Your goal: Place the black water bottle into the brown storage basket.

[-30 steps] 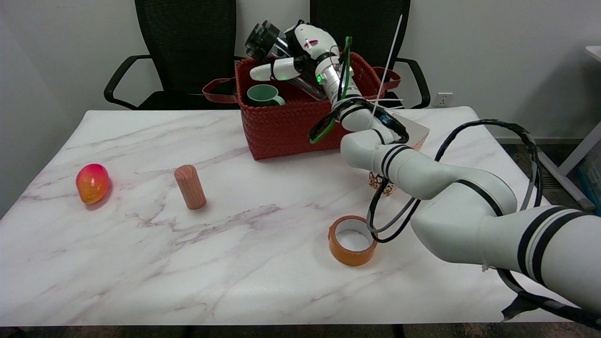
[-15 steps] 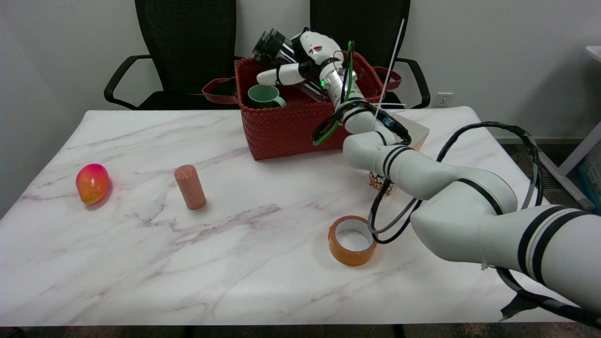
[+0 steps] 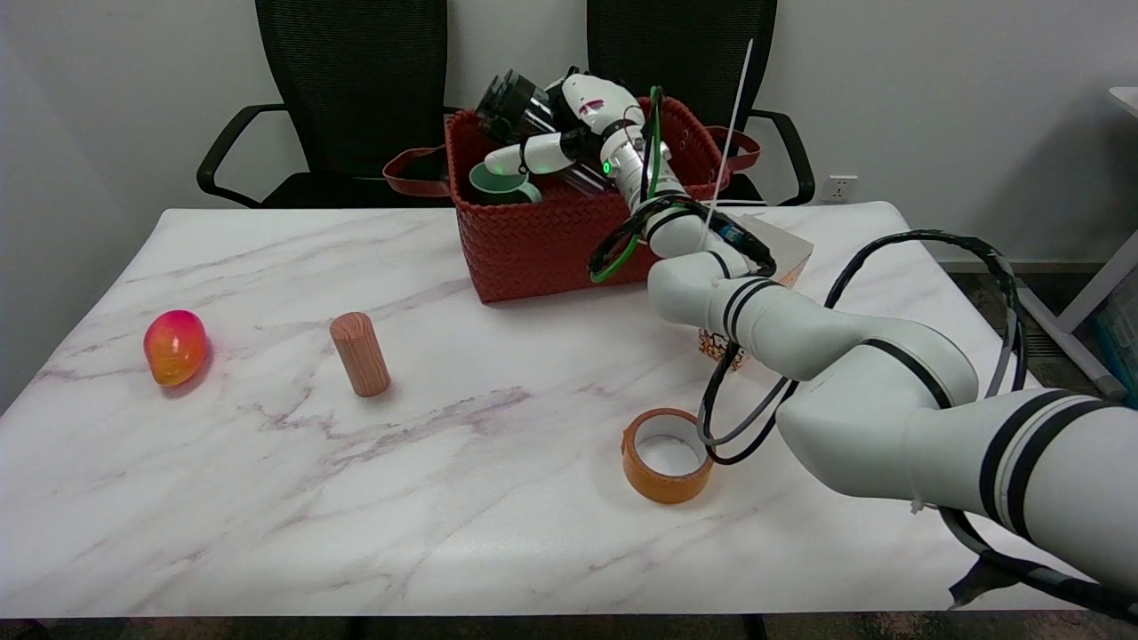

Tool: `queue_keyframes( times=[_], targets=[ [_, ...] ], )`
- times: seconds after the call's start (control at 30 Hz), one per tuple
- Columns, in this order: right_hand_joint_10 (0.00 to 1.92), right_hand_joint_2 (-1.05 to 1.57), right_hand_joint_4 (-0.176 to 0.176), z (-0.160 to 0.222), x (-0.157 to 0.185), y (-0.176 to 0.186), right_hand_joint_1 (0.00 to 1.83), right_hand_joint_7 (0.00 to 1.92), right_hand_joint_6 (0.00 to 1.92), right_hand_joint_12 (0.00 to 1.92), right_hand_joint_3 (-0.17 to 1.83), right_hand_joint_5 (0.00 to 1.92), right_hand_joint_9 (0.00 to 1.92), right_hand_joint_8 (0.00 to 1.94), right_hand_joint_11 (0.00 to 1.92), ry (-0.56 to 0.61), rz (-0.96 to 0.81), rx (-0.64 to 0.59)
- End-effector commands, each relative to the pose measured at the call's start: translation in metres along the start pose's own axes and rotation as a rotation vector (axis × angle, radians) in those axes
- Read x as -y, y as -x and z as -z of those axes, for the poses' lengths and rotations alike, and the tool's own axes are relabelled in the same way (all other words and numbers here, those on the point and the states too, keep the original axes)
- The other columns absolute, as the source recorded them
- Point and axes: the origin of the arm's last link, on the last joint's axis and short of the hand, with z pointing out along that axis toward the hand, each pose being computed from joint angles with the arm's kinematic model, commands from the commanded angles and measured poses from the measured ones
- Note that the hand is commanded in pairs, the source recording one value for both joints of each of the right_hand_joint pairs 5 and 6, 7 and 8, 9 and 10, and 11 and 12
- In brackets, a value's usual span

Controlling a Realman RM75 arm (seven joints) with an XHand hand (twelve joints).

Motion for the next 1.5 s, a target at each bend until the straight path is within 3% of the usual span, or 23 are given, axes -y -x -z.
queue_keyframes(
  times=[0.03,0.17,0.3,0.57,0.77,0.87,1.0,1.07,1.17,1.2,1.23,1.5],
  targets=[
    [0.83,0.99,0.000,0.000,0.001,0.004,0.68,1.04,0.83,0.59,-0.17,0.83,0.83,1.04,0.59,0.004,0.009,0.027],
    [0.70,0.98,0.000,0.001,0.001,0.007,0.67,0.93,0.77,0.52,-0.17,0.77,0.70,0.93,0.52,0.005,0.009,0.035],
    [0.59,0.99,0.000,0.001,0.001,0.007,0.64,0.72,0.49,0.47,-0.17,0.49,0.59,0.72,0.47,0.005,0.009,0.035],
    [0.40,0.92,0.000,0.002,-0.001,0.011,0.63,0.49,0.32,0.34,-0.17,0.32,0.40,0.49,0.34,0.013,0.007,0.050],
    [0.18,0.81,0.000,0.003,-0.002,0.015,0.54,0.27,0.08,0.28,-0.15,0.08,0.18,0.27,0.28,0.018,0.011,0.080],
    [0.01,0.78,0.000,0.002,-0.003,0.017,0.45,0.07,0.00,0.17,0.23,0.00,0.01,0.07,0.17,0.027,0.011,0.115],
    [0.00,0.75,0.000,0.003,-0.005,0.018,0.39,0.00,0.00,0.00,0.63,0.00,0.00,0.00,0.00,0.032,0.005,0.122],
    [0.00,0.76,0.000,0.003,-0.005,0.018,0.37,0.00,0.00,0.00,0.72,0.00,0.00,0.00,0.00,0.031,0.003,0.121],
    [0.00,0.77,0.000,-0.001,0.004,0.012,0.35,0.00,0.00,0.00,0.80,0.00,0.00,0.00,0.00,0.001,0.010,0.103],
    [0.00,0.77,0.000,-0.019,0.057,-0.017,0.34,0.00,0.00,0.00,0.81,0.00,0.00,0.00,0.00,-0.146,0.038,0.028],
    [0.00,0.77,0.000,0.004,-0.006,0.017,0.34,0.00,0.00,0.00,0.84,0.00,0.00,0.00,0.00,0.029,0.003,0.112],
    [0.00,0.80,0.000,0.006,-0.016,-0.003,0.32,0.00,0.00,0.00,0.87,0.00,0.00,0.00,0.00,0.036,-0.108,0.032]
  ],
)
